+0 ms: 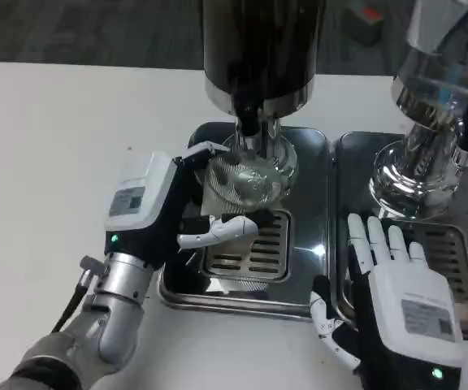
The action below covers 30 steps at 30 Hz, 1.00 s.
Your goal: Grasp the cup under the faucet to collect the drink, then remove the cup.
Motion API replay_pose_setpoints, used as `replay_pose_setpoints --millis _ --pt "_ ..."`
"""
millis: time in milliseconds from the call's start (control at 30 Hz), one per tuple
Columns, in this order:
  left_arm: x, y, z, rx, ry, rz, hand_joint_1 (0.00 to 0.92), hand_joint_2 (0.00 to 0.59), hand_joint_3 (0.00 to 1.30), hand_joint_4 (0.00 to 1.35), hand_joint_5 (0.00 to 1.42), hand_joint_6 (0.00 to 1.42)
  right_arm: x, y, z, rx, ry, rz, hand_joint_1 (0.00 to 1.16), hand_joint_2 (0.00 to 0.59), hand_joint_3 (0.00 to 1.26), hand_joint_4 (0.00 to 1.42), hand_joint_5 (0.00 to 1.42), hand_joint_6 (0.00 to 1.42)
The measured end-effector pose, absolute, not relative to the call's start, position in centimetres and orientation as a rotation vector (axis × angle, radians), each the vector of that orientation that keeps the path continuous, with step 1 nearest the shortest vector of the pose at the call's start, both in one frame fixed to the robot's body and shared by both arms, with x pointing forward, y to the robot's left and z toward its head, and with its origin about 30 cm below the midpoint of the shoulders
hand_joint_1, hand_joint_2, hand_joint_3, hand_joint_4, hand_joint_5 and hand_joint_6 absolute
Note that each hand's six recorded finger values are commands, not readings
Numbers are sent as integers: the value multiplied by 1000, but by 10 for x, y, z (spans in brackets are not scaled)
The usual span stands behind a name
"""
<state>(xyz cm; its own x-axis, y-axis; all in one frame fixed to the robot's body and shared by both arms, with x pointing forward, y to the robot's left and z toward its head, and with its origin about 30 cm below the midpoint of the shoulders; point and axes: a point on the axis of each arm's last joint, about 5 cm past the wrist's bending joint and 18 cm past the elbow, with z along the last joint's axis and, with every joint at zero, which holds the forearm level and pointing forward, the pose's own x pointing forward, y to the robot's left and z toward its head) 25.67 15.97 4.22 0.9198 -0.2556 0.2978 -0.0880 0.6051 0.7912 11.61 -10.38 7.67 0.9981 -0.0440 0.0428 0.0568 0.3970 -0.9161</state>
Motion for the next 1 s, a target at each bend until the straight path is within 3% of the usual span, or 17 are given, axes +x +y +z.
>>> replay_pose_setpoints --millis 233,367,567,900,1000 --pt "256 148 39 915 -412 -102 430 49 497 611 850 873 117 -103 77 -1154 -14 -68 322 530 25 0 0 17" --pt "255 148 39 918 -413 -105 228 40 430 565 809 788 117 -103 77 -1154 -13 -69 322 529 25 0 0 17" --pt "251 152 35 923 -398 -115 65 33 242 335 633 633 120 -103 79 -1153 -24 -74 320 529 32 0 0 12" --pt "249 164 37 866 -396 -99 0 7 179 269 565 501 123 -104 78 -1155 -29 -83 316 521 34 0 0 4" --pt "246 168 37 855 -410 -104 0 1 171 279 573 479 123 -104 77 -1155 -27 -86 269 486 43 0 0 2"
